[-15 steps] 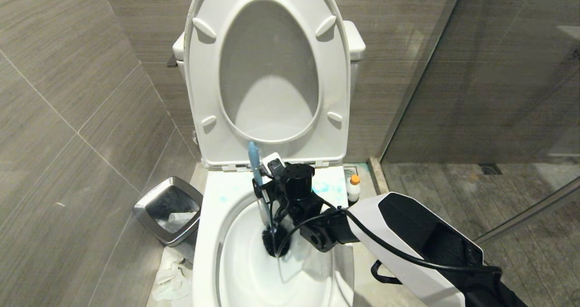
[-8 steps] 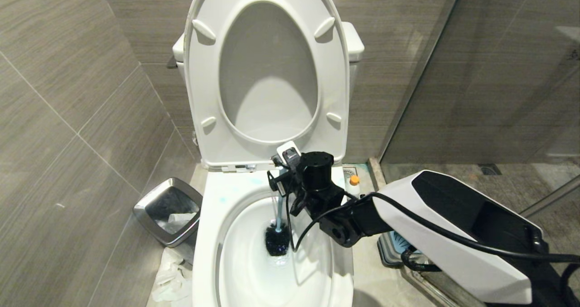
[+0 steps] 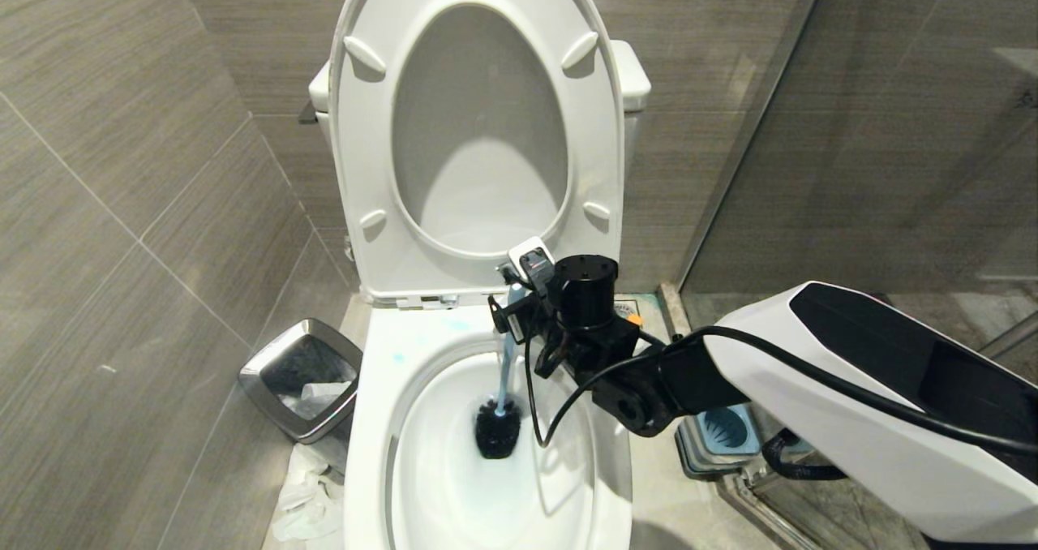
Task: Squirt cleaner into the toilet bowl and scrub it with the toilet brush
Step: Scrub the toilet bowl
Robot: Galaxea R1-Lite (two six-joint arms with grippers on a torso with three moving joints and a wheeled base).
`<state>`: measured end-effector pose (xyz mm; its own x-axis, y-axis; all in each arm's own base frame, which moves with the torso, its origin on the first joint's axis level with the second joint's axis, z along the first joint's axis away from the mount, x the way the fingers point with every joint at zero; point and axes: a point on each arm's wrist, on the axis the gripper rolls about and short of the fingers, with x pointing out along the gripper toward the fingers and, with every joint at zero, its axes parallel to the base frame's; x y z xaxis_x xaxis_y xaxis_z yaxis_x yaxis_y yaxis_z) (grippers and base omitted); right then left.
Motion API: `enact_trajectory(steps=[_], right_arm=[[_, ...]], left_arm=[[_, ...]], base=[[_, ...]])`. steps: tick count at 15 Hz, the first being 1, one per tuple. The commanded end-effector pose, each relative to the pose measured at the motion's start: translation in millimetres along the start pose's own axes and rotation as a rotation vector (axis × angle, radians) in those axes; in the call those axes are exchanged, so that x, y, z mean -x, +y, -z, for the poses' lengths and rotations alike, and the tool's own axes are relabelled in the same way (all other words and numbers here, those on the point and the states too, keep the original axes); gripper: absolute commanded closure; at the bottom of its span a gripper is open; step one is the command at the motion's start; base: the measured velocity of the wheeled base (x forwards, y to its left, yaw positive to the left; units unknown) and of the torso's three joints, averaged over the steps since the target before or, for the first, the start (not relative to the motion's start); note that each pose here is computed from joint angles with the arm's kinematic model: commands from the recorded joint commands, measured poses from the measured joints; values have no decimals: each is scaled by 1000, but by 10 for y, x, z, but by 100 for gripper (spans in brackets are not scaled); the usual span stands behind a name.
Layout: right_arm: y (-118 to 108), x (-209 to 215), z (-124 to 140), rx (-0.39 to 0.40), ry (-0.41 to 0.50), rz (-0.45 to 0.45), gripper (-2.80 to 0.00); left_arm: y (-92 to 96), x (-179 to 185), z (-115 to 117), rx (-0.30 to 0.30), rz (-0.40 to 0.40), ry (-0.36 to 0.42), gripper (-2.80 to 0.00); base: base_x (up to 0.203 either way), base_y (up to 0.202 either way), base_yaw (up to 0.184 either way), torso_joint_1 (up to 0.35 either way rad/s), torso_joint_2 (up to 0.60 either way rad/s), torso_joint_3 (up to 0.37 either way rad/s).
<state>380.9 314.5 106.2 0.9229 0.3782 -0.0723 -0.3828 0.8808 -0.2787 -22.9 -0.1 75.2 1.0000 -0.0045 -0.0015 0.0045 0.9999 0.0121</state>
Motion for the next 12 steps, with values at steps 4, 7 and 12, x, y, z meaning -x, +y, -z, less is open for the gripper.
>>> enact_trajectory(steps=[4,7,12], right_arm=[[-7,-128,171,-6,15,11,-280],[46,-291,217,-77,-20,21,-280],[88,-377,252,-97,-40,23,-280]], left_arm=[[0,-2,4,0,0,3,0],[0,-2,4,0,0,3,0],[0,-2,4,-1,0,3,0]], base=[[0,0,0,0,0,0],[0,0,0,0,0,0],[0,0,0,0,0,0]])
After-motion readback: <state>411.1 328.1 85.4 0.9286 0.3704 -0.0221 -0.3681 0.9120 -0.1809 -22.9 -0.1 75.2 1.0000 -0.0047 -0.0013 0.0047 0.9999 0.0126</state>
